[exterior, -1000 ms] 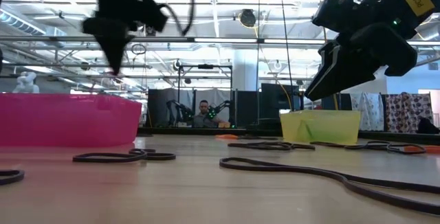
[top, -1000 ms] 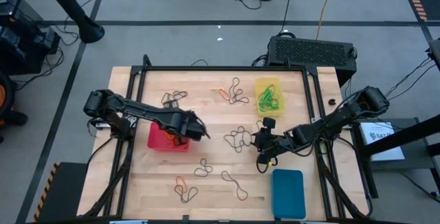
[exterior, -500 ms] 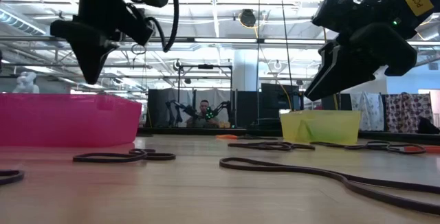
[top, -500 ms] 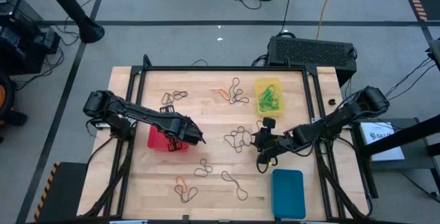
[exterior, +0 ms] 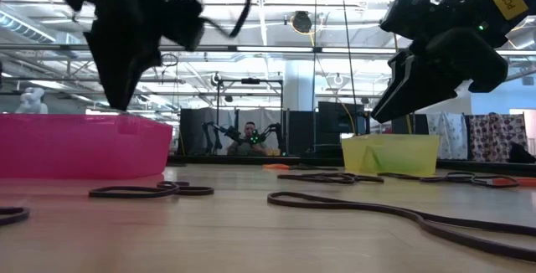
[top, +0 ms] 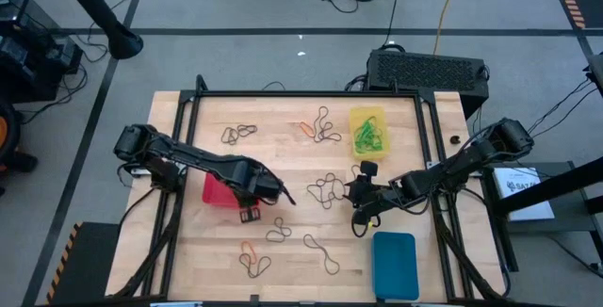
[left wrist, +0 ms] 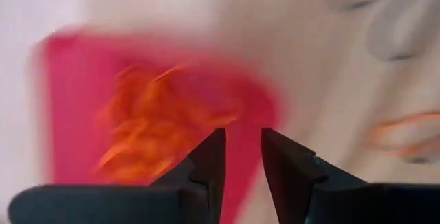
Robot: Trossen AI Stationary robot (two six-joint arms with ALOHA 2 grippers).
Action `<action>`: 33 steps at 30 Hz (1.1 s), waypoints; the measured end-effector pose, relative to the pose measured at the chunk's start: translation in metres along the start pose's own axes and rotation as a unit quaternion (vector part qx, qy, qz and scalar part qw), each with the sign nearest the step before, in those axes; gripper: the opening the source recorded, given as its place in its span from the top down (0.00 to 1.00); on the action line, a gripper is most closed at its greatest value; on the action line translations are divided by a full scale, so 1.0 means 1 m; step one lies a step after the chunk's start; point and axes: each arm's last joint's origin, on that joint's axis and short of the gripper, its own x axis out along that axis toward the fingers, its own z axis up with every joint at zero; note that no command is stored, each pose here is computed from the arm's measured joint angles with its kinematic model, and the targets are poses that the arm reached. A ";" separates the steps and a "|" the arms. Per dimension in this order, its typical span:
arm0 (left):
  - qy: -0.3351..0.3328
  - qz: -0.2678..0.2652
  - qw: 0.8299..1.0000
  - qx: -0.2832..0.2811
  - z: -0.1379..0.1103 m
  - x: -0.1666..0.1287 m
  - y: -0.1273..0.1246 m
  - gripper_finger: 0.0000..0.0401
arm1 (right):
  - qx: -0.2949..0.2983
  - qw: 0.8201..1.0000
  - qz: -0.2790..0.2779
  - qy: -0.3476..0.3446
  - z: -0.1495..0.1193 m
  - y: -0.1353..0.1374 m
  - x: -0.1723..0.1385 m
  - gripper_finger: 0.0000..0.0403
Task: Sort rubber bands into baskets
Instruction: Put the orange rubber band into the pink bin
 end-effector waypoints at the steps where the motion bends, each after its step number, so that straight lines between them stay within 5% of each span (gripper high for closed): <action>1: -0.011 -0.026 0.999 0.014 0.002 0.000 -0.005 0.75 | 0.000 1.000 0.000 0.000 0.000 0.000 0.000 0.63; 6: -0.067 -0.106 0.988 0.094 0.005 -0.002 -0.033 0.75 | 0.000 1.000 0.000 0.000 0.000 0.000 0.000 0.63; 12: -0.078 -0.113 0.972 0.190 -0.006 0.009 -0.067 0.75 | 0.006 1.000 0.003 -0.009 0.002 0.001 0.000 0.63; 22: 0.020 -0.092 0.987 0.130 -0.029 0.062 -0.087 0.75 | 0.011 1.000 0.007 -0.024 0.005 0.002 0.000 0.63; 33: -0.013 -0.110 0.981 0.159 -0.034 0.080 -0.100 0.75 | 0.017 0.999 0.010 -0.030 0.007 0.002 0.000 0.63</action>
